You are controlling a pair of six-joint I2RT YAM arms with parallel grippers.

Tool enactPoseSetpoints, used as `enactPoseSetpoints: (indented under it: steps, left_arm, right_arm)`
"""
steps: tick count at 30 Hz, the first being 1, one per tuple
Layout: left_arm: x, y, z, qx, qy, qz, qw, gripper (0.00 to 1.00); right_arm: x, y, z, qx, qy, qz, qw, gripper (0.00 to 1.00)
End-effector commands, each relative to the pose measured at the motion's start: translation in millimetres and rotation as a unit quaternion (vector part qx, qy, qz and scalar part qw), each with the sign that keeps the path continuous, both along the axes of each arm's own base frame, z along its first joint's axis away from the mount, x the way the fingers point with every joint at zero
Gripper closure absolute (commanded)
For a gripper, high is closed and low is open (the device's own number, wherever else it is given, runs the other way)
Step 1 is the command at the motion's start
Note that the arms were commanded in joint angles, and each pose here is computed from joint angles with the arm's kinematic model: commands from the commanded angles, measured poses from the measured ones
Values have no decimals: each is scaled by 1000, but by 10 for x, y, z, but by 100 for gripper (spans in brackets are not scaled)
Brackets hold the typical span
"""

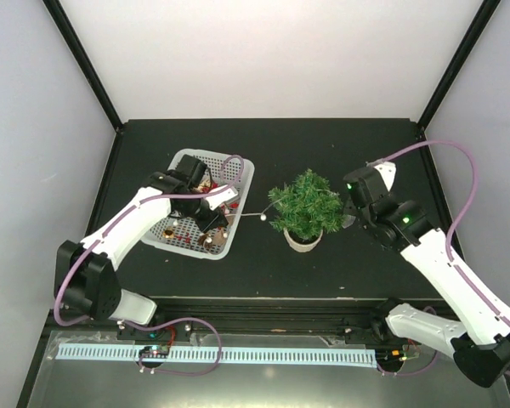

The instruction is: Decorate the small christmas tree

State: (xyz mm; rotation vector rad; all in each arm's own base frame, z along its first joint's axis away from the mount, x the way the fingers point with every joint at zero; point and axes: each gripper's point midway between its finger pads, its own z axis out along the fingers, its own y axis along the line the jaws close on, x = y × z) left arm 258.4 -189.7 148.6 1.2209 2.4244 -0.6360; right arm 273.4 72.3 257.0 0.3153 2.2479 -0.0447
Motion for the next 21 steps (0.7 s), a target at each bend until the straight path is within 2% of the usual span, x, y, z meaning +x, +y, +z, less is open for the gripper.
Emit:
enactPoseSetpoints:
  steps: [1, 7, 10, 15, 18, 21]
  left_arm:
    - [-129, 50, 69, 1, -8, -12, 1000, 98]
    - [-408, 15, 151, -4, -13, -53, 999, 98]
    - [-611, -40, 208, -9, -14, -85, 996, 98]
    - [-1020, -218, 183, -8, 4, -153, 988, 99]
    - [-1157, -313, 213, -8, 4, -186, 983, 98]
    - [-1241, -392, 189, 1, 3, -214, 977, 98]
  right_arm:
    - [-42, -126, 358, 4, -43, -17, 999, 41]
    - [-171, -167, 796, 32, -80, -2, 996, 42]
    - [-272, -82, 998, 51, -93, 34, 994, 43]
    - [-456, 307, 1072, 62, -90, 123, 986, 43]
    - [-577, 680, 1016, 46, -80, 191, 977, 43]
    - [-650, 872, 990, 62, -75, 214, 972, 43]
